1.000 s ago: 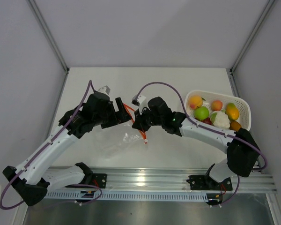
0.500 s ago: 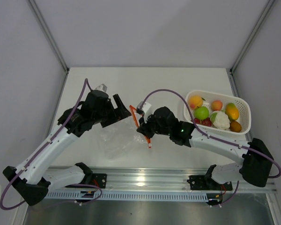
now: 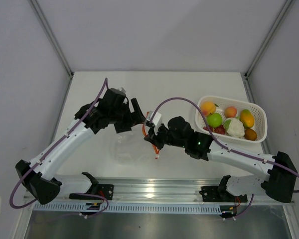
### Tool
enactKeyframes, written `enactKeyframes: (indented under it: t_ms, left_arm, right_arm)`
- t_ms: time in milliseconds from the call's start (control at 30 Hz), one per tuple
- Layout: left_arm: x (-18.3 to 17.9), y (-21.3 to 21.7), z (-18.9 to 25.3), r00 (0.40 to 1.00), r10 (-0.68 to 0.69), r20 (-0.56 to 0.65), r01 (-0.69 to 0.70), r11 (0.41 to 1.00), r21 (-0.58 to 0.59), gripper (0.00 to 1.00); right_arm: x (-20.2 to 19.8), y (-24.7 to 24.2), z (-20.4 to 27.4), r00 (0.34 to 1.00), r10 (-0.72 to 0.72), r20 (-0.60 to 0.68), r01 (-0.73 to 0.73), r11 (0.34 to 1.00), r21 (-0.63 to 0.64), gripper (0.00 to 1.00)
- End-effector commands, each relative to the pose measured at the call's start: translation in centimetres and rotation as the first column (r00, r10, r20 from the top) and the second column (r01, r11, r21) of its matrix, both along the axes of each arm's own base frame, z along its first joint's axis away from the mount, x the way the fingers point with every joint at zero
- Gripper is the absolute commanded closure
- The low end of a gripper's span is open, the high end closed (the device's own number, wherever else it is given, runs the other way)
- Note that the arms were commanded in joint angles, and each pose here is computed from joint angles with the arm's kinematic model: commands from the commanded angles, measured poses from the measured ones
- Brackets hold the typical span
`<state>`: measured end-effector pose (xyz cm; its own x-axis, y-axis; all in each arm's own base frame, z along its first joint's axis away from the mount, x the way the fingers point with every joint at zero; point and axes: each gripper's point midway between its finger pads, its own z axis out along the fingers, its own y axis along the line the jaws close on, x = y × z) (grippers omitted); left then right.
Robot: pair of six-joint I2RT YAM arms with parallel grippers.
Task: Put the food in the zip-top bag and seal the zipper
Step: Pick up the zipper food storage bag at the center of the board.
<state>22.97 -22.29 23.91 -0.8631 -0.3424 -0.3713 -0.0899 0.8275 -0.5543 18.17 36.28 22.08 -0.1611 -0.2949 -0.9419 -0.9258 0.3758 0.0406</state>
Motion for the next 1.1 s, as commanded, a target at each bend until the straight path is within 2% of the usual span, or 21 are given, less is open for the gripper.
enactKeyframes:
  t_ms: [0,367,500,767,800,867,900,933,967,1067]
  left_arm:
    - [-0.2,-0.8,1.2,0.998,-0.065,0.018,0.066,0.997,-0.036,0.12]
    - [-0.8,-3.6,0.1,0.971,-0.240,0.023,0.240,0.970,-0.043,0.21]
    - [-0.8,-3.8,-0.6,0.964,-0.264,0.018,0.265,0.964,-0.015,0.28]
    - [-1.3,-3.8,-1.1,0.950,-0.312,0.036,0.312,0.950,-0.006,0.67]
    - [-1.4,-3.8,-1.2,0.947,-0.319,0.039,0.319,0.948,-0.006,0.76]
    - [-1.5,-3.8,-1.4,0.946,-0.322,0.038,0.322,0.947,-0.005,0.89]
    - [-1.5,-3.7,-1.5,0.945,-0.324,0.040,0.324,0.946,0.001,0.99]
    - [-1.4,-3.6,-1.6,0.945,-0.325,0.041,0.325,0.946,0.005,0.99]
    - [-1.3,-3.5,-1.7,0.946,-0.322,0.045,0.322,0.947,0.009,0.99]
    - [-1.1,-3.3,-1.5,0.946,-0.316,0.075,0.316,0.949,0.019,0.99]
  right_arm:
    - [0.3,-0.1,3.0,0.996,-0.004,0.087,0.001,0.999,0.035,1.00]
    - [0.5,-0.3,3.1,0.993,0.008,0.121,-0.007,1.000,-0.014,1.00]
    - [0.7,-0.5,3.1,0.993,-0.012,0.119,0.013,1.000,-0.012,1.00]
    - [1.8,-1.1,2.9,0.994,-0.068,0.082,0.069,0.998,0.000,1.00]
    - [2.0,-1.2,2.9,0.994,-0.077,0.078,0.076,0.997,0.003,1.00]
    - [2.2,-1.3,2.6,0.994,-0.096,0.055,0.096,0.995,0.003,1.00]
    - [2.5,-1.5,2.5,0.992,-0.118,0.049,0.118,0.993,-0.001,1.00]
    - [2.7,-1.6,2.5,0.990,-0.134,0.041,0.134,0.991,-0.002,1.00]
    - [2.8,-1.9,2.1,0.988,-0.155,0.021,0.155,0.988,-0.012,0.88]
    - [3.3,-3.0,1.8,0.973,-0.230,-0.014,0.230,0.973,-0.026,0.63]
